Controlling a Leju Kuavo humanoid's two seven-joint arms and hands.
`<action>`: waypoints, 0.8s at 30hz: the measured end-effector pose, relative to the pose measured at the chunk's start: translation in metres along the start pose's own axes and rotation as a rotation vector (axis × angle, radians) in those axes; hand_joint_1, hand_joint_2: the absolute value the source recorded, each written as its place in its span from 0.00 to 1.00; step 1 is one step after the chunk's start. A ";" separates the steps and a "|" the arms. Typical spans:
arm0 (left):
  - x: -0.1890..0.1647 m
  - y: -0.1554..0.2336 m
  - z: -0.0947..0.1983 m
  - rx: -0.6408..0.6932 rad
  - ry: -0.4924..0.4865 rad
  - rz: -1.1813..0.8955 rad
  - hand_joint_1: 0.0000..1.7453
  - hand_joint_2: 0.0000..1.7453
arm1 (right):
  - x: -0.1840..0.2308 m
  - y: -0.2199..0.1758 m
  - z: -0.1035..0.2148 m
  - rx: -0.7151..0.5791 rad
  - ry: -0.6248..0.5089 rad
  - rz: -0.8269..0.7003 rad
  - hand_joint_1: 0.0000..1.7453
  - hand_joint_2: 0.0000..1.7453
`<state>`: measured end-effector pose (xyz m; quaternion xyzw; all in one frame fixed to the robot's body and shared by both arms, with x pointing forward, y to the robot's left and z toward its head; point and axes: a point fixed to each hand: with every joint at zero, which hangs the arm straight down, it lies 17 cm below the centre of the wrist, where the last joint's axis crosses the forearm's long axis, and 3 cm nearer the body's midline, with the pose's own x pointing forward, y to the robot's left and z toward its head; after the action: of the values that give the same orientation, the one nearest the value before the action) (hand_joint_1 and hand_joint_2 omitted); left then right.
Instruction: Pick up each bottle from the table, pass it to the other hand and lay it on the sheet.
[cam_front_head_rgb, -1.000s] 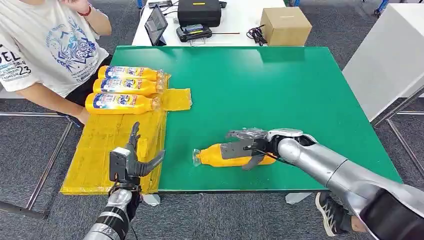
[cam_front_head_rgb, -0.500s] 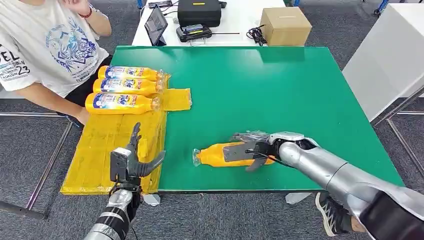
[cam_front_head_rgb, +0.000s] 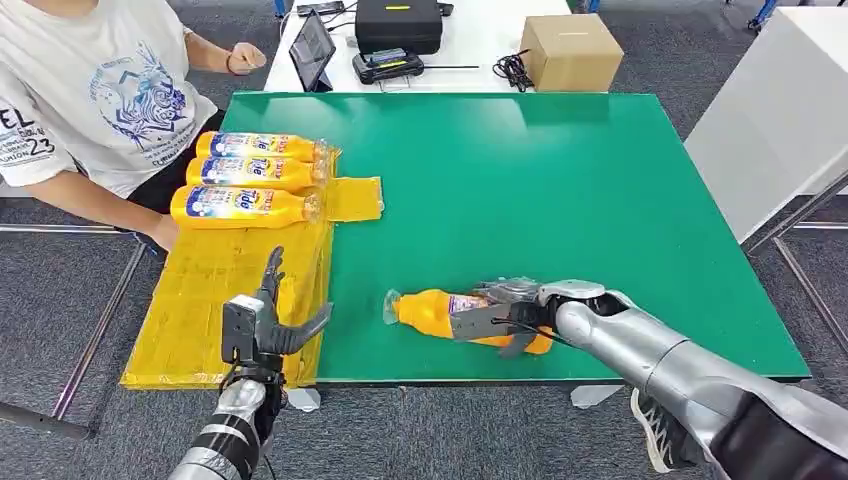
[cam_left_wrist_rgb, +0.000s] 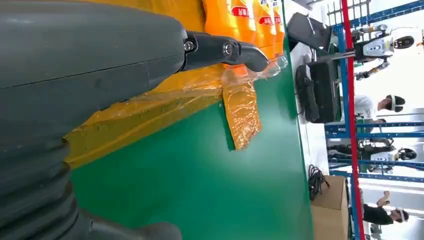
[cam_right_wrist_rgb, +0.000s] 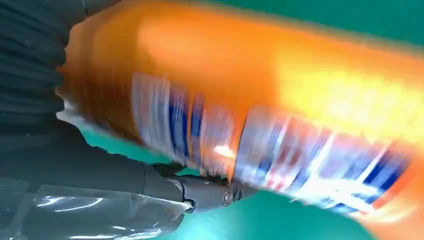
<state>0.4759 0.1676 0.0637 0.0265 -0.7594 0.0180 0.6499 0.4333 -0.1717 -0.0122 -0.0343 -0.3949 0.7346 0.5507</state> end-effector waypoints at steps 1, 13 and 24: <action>0.000 0.000 0.000 -0.001 0.000 0.000 0.00 1.00 | -0.001 0.001 -0.001 0.000 0.006 0.003 0.00 1.00; -0.001 0.000 0.000 0.002 0.003 -0.003 0.00 1.00 | -0.006 0.004 -0.008 -0.012 0.033 0.026 0.00 1.00; -0.001 0.000 0.000 0.002 0.004 -0.003 0.00 1.00 | -0.004 -0.006 -0.011 -0.058 0.027 0.013 0.89 1.00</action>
<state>0.4757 0.1677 0.0628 0.0281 -0.7582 0.0178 0.6512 0.4445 -0.1687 -0.0175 -0.0626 -0.4083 0.7257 0.5501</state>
